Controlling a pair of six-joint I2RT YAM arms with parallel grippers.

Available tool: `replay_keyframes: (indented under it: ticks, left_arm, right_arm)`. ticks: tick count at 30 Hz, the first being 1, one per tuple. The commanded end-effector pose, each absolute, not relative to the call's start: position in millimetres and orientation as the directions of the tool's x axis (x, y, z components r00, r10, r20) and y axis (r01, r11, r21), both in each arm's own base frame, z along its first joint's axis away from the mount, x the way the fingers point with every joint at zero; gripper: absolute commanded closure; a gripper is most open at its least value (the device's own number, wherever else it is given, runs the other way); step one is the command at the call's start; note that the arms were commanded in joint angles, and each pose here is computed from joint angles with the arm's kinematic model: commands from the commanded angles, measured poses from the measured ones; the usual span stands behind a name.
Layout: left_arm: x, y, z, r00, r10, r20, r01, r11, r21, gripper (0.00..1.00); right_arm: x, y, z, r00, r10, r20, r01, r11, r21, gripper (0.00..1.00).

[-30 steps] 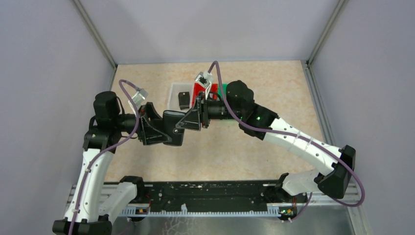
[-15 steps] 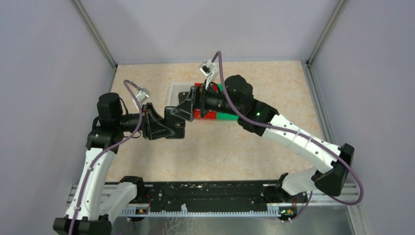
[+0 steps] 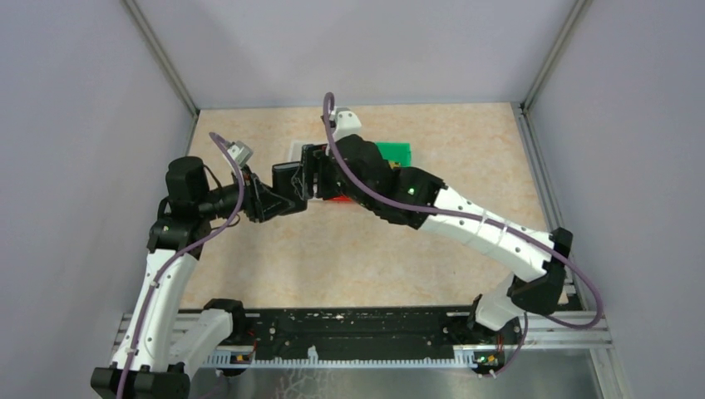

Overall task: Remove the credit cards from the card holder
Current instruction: Open the card holder.

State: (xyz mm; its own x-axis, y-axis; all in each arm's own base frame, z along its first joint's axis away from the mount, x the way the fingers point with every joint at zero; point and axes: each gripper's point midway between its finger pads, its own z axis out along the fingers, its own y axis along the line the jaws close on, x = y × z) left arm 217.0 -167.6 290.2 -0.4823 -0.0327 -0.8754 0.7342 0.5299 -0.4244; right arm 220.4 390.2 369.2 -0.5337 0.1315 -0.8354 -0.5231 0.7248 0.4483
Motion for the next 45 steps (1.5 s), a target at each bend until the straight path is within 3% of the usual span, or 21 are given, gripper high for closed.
replay_keyframes:
  ticks: [1,5,18,45]
  left_arm:
    - [228.1,-162.6,301.7,-0.382,-0.025,-0.924,0.753,0.571,-0.327,1.0]
    - [228.1,-161.6,299.5,-0.378,-0.018,-0.926,0.752,0.577,-0.318,1.0]
    - [230.5,-160.5,298.7,-0.373,-0.013,-0.928,0.75,0.585,-0.31,1.0]
    - [231.0,-160.3,299.9,-0.375,-0.024,-0.927,0.744,0.589,-0.317,1.0]
  right_arm:
    - [227.9,394.2,364.8,-0.515,0.096,-0.852,-0.483,0.789,0.381,0.42]
    - [228.3,407.6,361.4,-0.51,0.064,-0.858,-0.491,0.797,0.351,0.5]
    - [238.6,421.9,346.1,-0.495,-0.027,-0.868,-0.448,0.865,0.228,0.6]
    - [225.6,432.8,326.8,-0.536,-0.035,-0.843,-0.466,0.845,0.261,0.61]
